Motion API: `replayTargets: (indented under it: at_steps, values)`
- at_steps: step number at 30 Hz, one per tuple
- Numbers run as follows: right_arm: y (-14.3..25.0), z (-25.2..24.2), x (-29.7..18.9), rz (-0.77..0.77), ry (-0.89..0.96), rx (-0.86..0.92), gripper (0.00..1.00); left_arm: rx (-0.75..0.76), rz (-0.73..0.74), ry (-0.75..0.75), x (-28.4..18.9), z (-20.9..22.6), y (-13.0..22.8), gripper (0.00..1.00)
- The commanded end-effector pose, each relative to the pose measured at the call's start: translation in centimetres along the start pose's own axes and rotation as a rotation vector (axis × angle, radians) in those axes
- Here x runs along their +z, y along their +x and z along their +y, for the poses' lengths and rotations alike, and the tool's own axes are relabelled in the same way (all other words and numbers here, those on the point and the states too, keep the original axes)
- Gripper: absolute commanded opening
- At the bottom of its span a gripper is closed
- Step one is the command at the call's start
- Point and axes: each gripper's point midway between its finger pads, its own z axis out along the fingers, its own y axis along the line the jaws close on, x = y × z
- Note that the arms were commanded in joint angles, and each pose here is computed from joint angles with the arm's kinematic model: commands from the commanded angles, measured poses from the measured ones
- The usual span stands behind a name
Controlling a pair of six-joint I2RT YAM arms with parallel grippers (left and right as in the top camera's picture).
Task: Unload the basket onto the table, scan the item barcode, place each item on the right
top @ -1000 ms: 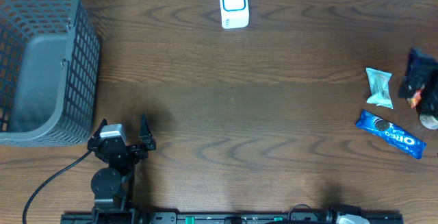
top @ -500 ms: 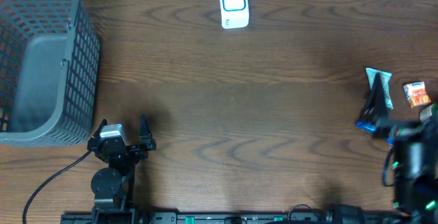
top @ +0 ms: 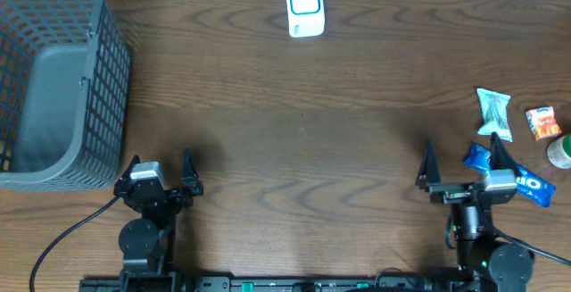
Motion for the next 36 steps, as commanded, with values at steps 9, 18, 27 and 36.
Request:
replayTargets:
  at_steps: [9, 18, 27, 36]
  values:
    - [9.3, -0.8, -0.9, 0.2, 0.059, 0.021, 0.99, 0.013, 0.049, -0.014, 0.1, 0.4, 1.7, 0.98]
    - [12.3, -0.6, -1.7, 0.324, 0.056, 0.027, 0.99, 0.013, 0.049, -0.014, 0.1, 0.4, 1.7, 0.98]
    - [12.3, -0.6, -1.7, 0.325, 0.055, 0.027, 0.99, 0.013, 0.049, -0.014, 0.1, 0.4, 1.7, 0.98]
    - [12.3, -0.6, -1.7, 0.325, 0.055, 0.027, 0.99, 0.013, 0.049, -0.014, 0.1, 0.4, 1.7, 0.98]
